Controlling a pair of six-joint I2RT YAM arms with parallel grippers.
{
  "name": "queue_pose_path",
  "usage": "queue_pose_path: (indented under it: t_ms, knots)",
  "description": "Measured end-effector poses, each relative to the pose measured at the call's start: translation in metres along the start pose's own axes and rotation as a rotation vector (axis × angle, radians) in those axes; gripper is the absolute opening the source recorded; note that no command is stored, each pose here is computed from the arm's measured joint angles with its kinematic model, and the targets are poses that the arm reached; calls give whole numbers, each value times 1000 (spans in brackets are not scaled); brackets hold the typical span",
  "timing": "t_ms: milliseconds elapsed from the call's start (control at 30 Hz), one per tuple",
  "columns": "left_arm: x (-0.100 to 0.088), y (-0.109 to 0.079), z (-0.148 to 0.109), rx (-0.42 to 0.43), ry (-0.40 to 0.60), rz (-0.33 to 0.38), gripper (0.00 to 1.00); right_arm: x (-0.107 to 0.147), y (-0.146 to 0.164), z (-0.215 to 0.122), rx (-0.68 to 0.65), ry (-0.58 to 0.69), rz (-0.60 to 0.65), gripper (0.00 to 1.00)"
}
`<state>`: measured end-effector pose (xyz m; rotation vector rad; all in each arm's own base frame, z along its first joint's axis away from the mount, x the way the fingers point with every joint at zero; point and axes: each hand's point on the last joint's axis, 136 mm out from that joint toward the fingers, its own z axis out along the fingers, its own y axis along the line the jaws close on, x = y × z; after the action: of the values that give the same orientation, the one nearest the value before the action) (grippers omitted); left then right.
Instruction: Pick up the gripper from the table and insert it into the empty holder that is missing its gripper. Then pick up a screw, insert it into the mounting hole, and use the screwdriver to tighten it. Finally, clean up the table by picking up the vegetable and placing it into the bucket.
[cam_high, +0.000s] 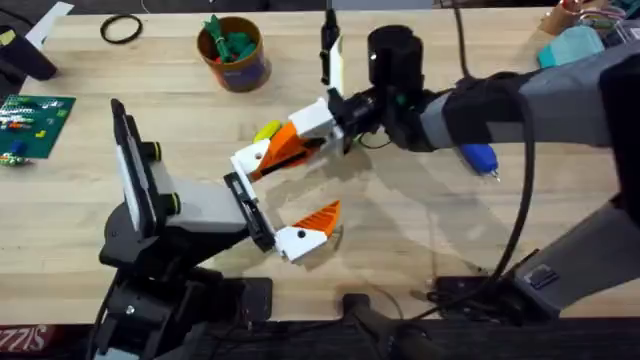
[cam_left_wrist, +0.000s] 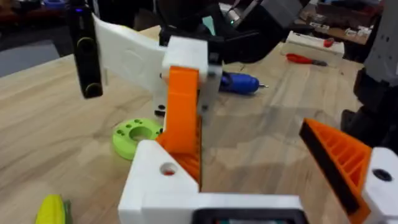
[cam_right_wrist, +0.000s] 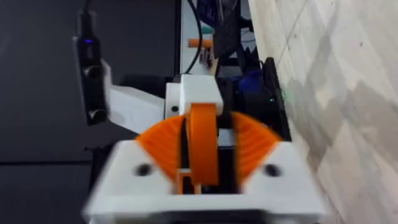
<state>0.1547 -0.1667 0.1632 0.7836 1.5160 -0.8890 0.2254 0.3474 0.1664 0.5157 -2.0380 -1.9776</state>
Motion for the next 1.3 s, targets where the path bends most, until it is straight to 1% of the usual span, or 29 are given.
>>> queue_pose_path:
  t_ms: [33,67,100,133,167,267,433,733,933,1200,1300]
  knots:
    - [0,-2,0,14,1,1,987,2,-1,5,2,7,4,519]
    - [1,-7,0,41,3,2,987,3,-2,10,6,12,6,682]
    - [1,-13,0,73,6,4,987,5,-3,15,9,16,8,825]
    - [2,-18,0,98,8,4,987,6,-4,18,11,21,8,929]
    - [2,-21,0,117,9,5,987,7,-4,21,12,25,8,977]
    - [3,-26,-1,144,12,5,987,6,-5,22,16,16,11,995]
    - [3,-29,-1,163,14,5,986,1,-7,16,21,-10,13,996]
    - [3,-31,-1,171,15,4,986,-12,-8,-8,19,-64,17,996]
    - [3,-31,-1,171,15,4,986,-9,-4,-22,-4,-37,18,996]
    - [3,-31,-1,172,15,4,986,-8,-3,-30,-16,-26,18,996]
    - [3,-31,-1,172,15,4,986,-3,-4,-34,-25,-13,31,997]
